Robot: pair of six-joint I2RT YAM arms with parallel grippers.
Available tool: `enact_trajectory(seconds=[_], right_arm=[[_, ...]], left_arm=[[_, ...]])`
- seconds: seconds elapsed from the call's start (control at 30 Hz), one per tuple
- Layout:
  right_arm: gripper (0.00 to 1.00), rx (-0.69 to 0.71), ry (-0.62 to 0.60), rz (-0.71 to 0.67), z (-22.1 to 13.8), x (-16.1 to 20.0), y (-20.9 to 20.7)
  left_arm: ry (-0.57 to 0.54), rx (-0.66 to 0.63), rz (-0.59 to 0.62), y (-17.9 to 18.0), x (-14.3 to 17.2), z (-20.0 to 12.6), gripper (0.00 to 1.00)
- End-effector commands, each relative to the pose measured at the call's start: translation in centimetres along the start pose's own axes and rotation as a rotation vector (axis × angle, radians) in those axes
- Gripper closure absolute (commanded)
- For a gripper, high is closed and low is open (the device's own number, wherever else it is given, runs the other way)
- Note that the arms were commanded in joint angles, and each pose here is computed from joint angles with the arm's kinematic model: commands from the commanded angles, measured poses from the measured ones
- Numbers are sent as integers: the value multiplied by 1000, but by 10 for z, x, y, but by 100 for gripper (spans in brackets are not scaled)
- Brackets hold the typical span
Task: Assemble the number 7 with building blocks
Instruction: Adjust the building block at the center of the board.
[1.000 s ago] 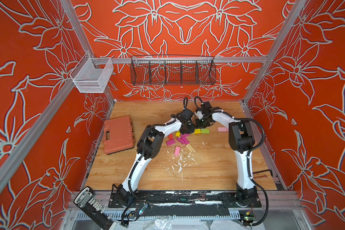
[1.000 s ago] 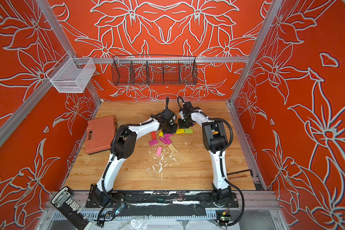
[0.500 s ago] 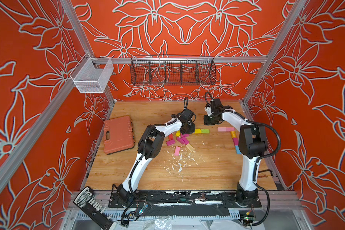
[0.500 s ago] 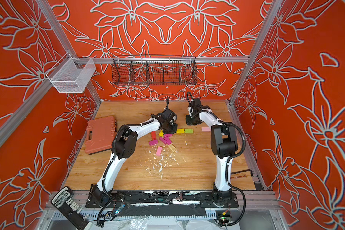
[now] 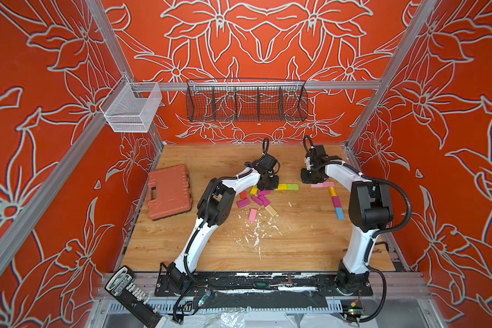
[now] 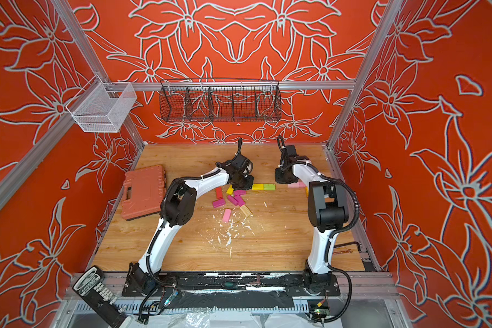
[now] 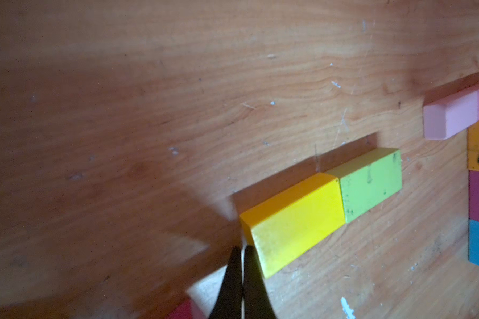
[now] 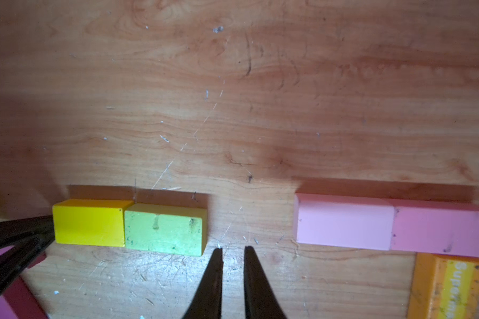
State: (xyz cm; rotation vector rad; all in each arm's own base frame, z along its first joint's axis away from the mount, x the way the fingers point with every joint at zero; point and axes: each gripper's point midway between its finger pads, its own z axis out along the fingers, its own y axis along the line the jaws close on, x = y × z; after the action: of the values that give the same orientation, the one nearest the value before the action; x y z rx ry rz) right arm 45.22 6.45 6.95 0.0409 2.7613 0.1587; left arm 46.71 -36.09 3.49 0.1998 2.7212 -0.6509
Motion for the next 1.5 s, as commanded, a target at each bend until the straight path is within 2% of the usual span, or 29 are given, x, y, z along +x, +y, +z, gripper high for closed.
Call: enact_trajectory(seconds=[0.0, 0.43, 1.0, 1.47], right_arm=[[82, -13, 35, 10, 12, 7, 2], [82, -40, 109, 14, 33, 27, 6], [82, -84, 125, -7, 45, 21, 17], [82, -22, 137, -19, 47, 20, 7]], left_arm=[[36, -9, -3, 7, 7, 10, 100], [47, -9, 7, 7, 8, 12, 100], [68, -1, 8, 7, 11, 18, 100], [69, -14, -9, 15, 10, 18, 100]])
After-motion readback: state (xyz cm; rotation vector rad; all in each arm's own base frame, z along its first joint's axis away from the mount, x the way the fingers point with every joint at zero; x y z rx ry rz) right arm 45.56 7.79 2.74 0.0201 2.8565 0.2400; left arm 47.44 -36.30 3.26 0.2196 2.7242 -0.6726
